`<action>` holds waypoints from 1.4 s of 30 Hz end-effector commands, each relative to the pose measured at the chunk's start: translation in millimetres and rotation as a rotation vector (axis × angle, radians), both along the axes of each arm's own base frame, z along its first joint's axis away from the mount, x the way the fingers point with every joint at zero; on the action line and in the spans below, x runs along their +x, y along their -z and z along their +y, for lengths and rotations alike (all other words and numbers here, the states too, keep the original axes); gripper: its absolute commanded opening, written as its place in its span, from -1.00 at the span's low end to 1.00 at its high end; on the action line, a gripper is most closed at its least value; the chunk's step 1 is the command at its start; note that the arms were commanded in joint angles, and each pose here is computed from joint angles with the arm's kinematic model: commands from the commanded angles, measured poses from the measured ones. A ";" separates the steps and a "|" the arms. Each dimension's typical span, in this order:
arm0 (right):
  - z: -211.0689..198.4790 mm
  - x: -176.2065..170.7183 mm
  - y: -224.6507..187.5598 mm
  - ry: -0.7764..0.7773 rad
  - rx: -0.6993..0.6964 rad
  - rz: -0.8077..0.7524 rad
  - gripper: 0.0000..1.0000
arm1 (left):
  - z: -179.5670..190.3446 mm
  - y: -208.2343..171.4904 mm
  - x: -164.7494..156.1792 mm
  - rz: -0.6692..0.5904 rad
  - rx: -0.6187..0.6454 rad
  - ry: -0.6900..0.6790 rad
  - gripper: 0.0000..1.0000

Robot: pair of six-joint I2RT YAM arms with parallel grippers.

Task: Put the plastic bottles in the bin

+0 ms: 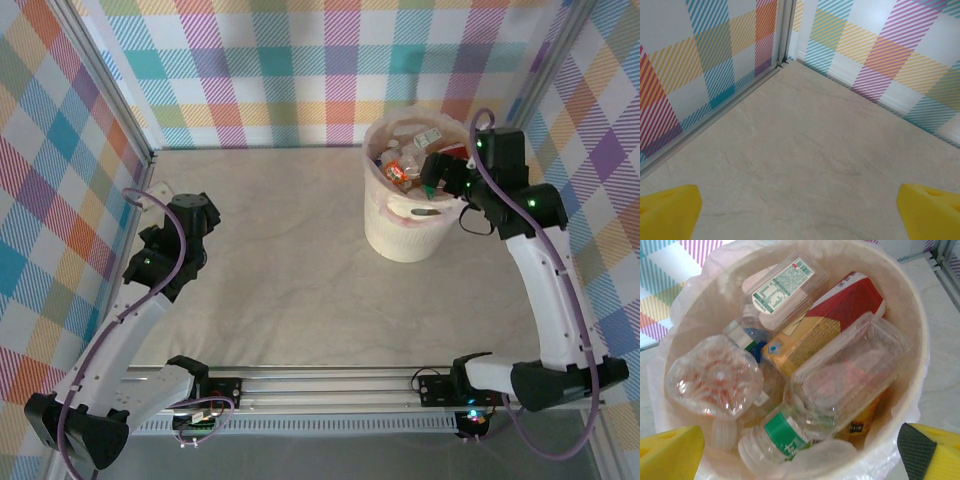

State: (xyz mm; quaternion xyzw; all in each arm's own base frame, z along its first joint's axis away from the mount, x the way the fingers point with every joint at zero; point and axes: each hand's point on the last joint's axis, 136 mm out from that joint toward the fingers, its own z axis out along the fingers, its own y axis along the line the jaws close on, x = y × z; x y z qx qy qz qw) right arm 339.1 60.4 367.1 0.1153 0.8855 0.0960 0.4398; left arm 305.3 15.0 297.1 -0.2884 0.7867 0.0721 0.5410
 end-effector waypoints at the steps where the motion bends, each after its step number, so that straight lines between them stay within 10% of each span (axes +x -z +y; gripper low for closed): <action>1: -7.2 11.0 -16.1 0.036 -0.043 -0.042 0.99 | 5.9 -0.4 -3.1 -0.003 -0.006 -0.014 1.00; 23: -3.5 17.4 63.0 0.003 -0.103 0.131 0.99 | -2.4 7.9 1.4 -0.003 -0.051 0.016 1.00; 42: -21.5 -19.7 3.2 0.059 -0.091 0.014 0.99 | 3.3 2.4 -6.5 -0.017 -0.040 0.000 1.00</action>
